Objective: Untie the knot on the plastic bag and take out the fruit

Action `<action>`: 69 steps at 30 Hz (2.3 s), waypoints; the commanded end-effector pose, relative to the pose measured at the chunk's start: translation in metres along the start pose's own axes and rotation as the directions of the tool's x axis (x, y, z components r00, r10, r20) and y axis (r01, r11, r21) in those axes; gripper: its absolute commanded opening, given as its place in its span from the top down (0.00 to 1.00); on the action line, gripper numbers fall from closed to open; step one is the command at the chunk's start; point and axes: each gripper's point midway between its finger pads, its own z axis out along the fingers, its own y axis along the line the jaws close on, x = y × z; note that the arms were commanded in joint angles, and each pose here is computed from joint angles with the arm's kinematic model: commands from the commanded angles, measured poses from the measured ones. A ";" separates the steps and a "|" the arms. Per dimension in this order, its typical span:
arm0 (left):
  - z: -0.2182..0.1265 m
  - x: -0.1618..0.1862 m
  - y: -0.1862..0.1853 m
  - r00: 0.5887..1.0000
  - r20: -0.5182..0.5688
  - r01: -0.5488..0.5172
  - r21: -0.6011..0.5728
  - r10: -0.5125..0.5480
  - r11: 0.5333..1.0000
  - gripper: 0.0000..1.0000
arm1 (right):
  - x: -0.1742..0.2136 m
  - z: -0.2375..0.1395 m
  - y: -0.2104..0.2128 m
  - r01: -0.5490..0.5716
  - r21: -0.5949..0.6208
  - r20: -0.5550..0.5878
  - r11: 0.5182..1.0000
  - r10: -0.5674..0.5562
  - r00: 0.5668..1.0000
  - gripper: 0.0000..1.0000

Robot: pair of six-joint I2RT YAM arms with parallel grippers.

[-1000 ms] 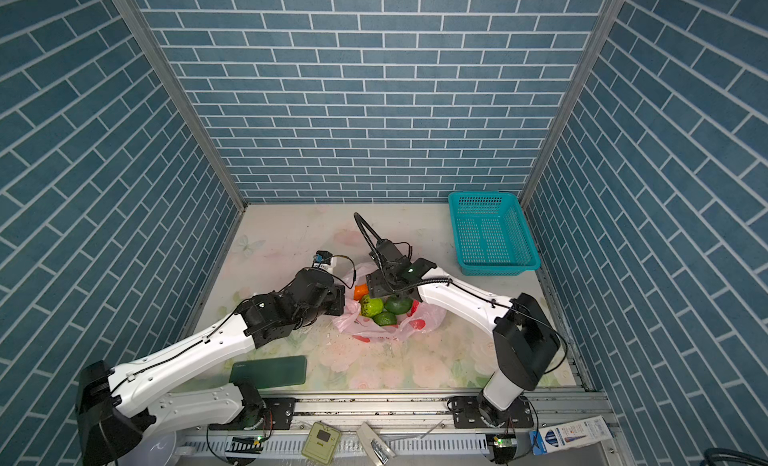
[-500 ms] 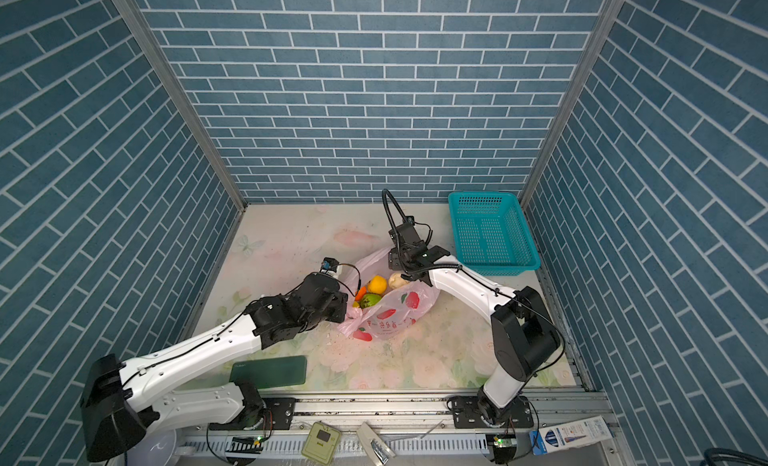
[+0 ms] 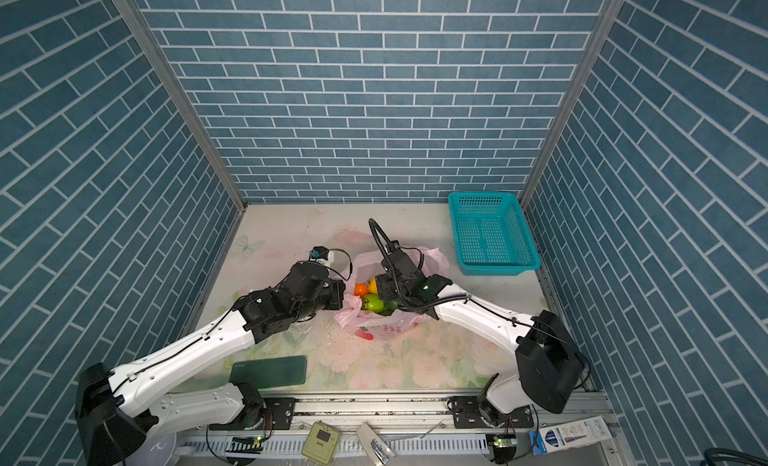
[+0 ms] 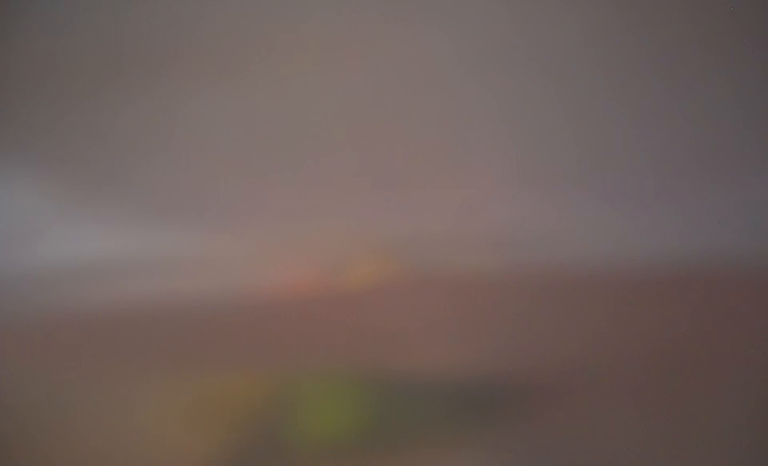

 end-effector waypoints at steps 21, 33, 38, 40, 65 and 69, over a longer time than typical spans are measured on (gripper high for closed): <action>-0.013 -0.021 -0.001 0.996 0.055 0.065 0.106 -0.071 0.992 1.00 | 0.149 -0.022 0.029 0.134 0.025 -0.226 0.991 -0.125 0.966 0.18; -0.024 0.003 0.011 1.000 -0.012 0.008 0.088 -0.007 0.996 0.53 | 0.115 -0.015 0.052 -0.024 -0.083 -0.226 0.996 0.005 0.974 0.19; -0.032 0.010 0.006 0.997 -0.027 0.078 0.143 -0.075 0.987 0.14 | 0.106 -0.014 0.048 -0.093 -0.091 -0.200 0.992 0.073 0.977 0.19; -0.036 0.013 0.003 0.995 -0.035 0.097 0.177 -0.093 0.979 0.01 | 0.105 -0.014 0.046 -0.111 -0.094 -0.193 0.989 0.091 0.977 0.19; 0.001 0.046 0.011 0.975 -0.126 -0.180 0.048 0.184 0.983 0.01 | 0.097 -0.013 0.041 -0.186 -0.106 -0.167 0.977 0.166 0.972 0.19; 0.022 0.043 0.024 0.976 -0.143 -0.175 -0.072 0.163 0.982 0.00 | 0.101 -0.010 0.041 -0.200 -0.105 -0.173 0.974 0.180 0.968 0.19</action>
